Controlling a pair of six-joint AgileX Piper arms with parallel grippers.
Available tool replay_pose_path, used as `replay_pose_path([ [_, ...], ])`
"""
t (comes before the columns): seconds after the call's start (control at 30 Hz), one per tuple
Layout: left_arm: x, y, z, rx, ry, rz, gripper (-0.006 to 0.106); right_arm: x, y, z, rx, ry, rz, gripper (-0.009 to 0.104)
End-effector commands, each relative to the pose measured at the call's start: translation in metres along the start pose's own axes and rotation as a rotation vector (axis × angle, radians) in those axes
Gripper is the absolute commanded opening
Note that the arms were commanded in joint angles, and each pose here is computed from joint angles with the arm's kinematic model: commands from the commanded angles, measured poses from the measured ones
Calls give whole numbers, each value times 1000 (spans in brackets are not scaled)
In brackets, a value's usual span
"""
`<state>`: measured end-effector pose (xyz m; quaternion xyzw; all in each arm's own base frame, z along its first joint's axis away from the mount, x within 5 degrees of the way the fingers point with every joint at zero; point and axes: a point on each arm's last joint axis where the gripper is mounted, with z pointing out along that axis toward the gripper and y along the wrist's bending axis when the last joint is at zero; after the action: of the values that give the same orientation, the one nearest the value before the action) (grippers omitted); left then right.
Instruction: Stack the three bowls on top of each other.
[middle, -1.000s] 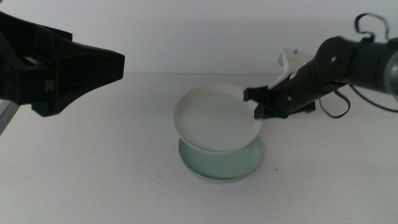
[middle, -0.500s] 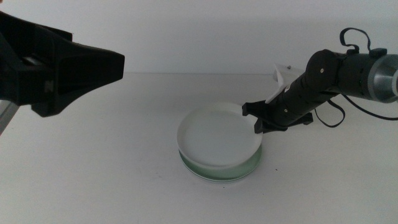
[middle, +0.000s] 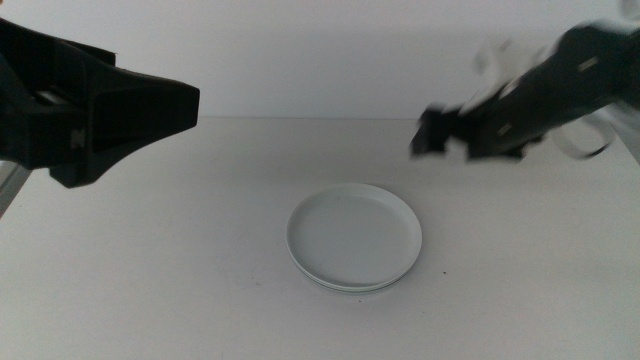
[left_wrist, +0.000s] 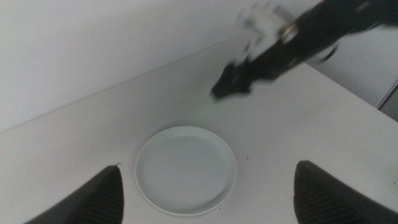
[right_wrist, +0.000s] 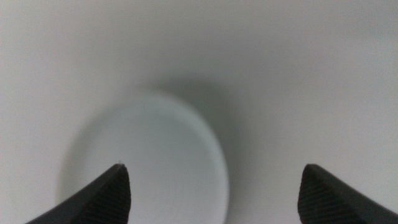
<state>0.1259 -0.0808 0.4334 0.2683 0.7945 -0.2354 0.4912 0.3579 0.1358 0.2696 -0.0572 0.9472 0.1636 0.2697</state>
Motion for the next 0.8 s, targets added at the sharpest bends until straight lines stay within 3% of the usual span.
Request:
replay_pose_path([
  [0.0, -1, 0, -1, -4, -17, 1, 94, -10, -6, -48, 24, -118, -32, 87],
  [0.13, -1, 0, -1, -4, -17, 1, 94, -6, -13, -119, 78, -260, -45, 87],
  [0.3, -1, 0, -1, -4, -17, 1, 94, 43, -17, -183, 121, -402, -6, 87],
  [0.57, -1, 0, -1, -10, -14, 6, 94, 108, -29, -223, 180, -567, 14, 87],
  [0.77, 0, 7, -11, -132, -92, 89, 94, 111, -27, -233, 165, -616, 35, 87],
])
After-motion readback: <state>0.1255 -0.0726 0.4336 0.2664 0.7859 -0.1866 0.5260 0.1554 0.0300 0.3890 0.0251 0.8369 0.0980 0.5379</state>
